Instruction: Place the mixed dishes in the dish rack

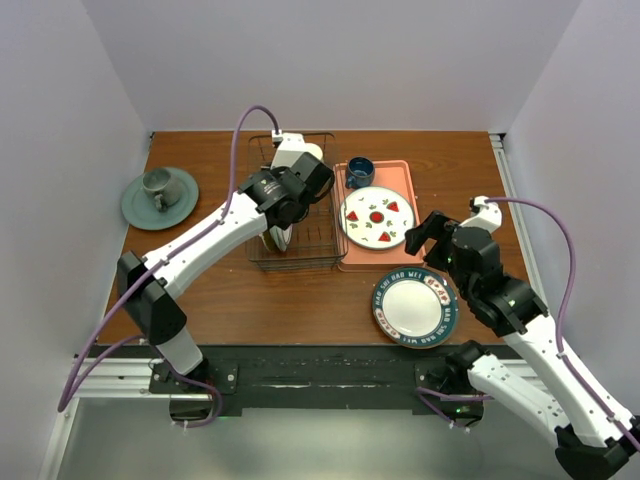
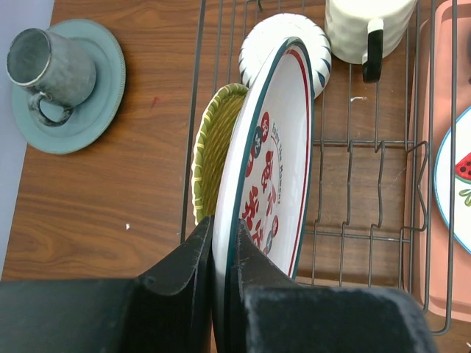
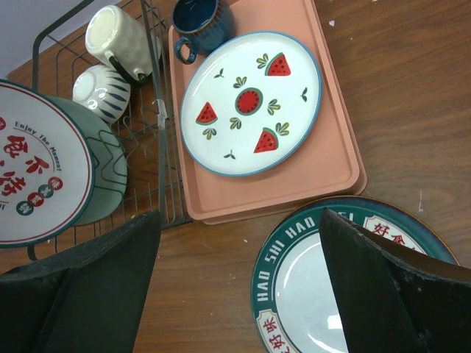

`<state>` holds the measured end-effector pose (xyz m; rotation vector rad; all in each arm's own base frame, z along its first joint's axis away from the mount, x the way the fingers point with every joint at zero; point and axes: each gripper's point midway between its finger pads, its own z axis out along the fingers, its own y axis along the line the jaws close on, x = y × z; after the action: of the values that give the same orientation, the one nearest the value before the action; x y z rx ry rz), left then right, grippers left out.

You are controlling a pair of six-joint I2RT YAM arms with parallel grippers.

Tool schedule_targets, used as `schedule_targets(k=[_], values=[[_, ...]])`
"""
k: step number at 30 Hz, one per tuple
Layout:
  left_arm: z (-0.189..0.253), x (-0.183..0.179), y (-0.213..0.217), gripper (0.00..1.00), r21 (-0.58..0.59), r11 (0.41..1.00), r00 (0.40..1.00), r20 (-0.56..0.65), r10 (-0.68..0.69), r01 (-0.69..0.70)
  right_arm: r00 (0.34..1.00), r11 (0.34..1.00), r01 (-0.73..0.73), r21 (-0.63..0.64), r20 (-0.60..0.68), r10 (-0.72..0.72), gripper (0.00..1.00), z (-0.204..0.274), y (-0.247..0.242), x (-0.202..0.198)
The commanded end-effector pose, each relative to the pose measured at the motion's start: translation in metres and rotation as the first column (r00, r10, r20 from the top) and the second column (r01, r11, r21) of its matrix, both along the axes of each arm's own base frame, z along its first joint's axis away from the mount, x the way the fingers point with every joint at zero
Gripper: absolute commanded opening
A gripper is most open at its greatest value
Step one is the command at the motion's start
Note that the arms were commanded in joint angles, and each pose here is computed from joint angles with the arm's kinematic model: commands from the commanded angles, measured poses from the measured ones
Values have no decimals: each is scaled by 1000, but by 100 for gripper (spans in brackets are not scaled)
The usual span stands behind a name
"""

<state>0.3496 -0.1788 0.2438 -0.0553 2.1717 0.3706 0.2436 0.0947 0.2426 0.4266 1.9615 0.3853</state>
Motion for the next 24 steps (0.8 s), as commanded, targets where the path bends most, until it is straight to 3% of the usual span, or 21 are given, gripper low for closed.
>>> schedule_targets(k=[1, 18, 24], values=[[25, 6, 12, 0, 13, 998, 993, 99, 64, -65, 1000, 1000, 16, 20, 21, -17, 92, 3, 1, 5], [-21, 24, -10, 0, 70, 995, 998, 20, 63, -64, 1000, 1000, 17, 3, -5, -17, 92, -11, 3, 9], [-33, 26, -12, 16, 84, 995, 998, -4, 61, -60, 1000, 1000, 12, 3, -11, -12, 92, -14, 5, 9]])
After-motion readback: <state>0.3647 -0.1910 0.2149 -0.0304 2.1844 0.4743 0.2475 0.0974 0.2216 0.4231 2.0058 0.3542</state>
